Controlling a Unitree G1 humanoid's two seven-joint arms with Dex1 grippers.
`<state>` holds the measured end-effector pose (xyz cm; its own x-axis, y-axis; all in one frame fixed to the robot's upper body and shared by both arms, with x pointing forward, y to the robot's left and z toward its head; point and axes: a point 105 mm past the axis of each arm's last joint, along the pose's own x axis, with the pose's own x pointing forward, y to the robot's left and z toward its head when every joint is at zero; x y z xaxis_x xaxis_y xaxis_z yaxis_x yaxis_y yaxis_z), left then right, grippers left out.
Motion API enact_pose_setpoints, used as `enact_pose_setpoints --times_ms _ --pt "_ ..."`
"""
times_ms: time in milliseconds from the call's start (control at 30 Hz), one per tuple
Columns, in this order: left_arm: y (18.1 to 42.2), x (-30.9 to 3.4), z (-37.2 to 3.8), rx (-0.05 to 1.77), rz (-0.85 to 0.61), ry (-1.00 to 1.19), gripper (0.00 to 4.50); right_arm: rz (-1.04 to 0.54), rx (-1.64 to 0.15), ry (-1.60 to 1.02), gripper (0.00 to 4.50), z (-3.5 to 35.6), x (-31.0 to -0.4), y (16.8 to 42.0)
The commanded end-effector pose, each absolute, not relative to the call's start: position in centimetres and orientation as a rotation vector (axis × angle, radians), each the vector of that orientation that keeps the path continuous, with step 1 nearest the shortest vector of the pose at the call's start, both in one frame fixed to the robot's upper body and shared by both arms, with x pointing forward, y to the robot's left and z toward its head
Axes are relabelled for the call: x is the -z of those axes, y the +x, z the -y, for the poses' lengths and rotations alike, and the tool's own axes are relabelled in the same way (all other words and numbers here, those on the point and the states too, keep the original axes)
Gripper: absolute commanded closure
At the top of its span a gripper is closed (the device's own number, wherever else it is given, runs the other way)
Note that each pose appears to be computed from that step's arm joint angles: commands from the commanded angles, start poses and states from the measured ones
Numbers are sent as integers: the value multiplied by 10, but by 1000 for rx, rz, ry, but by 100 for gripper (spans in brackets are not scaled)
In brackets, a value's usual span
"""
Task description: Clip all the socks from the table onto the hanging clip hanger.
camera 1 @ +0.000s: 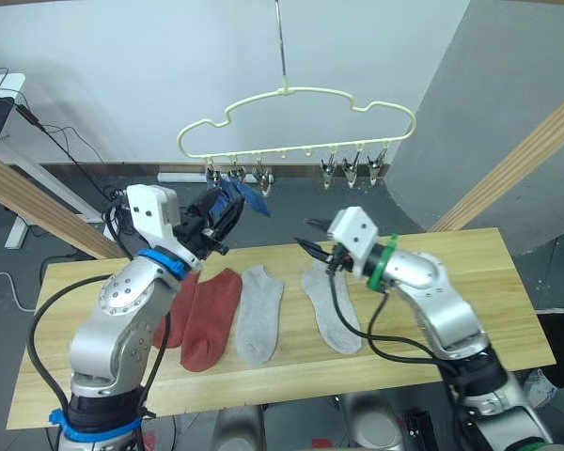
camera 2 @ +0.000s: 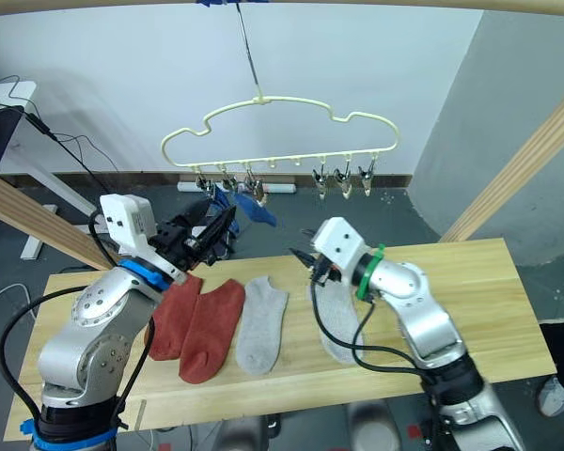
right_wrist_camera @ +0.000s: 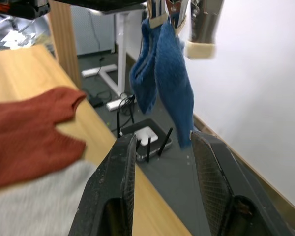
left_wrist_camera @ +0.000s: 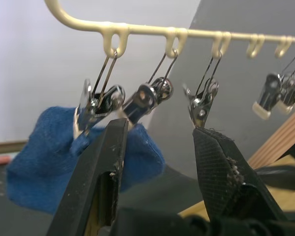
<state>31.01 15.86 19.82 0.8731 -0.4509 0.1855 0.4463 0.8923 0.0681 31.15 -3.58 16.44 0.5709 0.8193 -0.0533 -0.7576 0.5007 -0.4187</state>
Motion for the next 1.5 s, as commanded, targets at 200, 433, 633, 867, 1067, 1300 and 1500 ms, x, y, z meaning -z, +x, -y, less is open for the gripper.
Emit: enact_pose_setpoints --times_ms 200,433,633,867,1067,1300,1500 --pt "286 -198 -132 542 344 152 220 199 -1115 -396 272 83 -225 276" --pt "289 -190 -120 507 379 166 220 179 -1088 -413 272 97 -240 273" --pt "290 -189 -114 481 413 136 100 148 -1071 -402 268 106 -244 272" --pt "308 -187 -115 361 404 129 19 144 -1058 -416 268 108 -245 273" --pt "315 -188 -113 346 401 114 109 143 -1055 -416 268 108 -246 273" --pt "319 -192 -106 348 415 103 167 138 -1047 -415 268 109 -246 273" --pt "326 -199 -105 332 440 99 167 134 -1045 -413 268 110 -246 273"
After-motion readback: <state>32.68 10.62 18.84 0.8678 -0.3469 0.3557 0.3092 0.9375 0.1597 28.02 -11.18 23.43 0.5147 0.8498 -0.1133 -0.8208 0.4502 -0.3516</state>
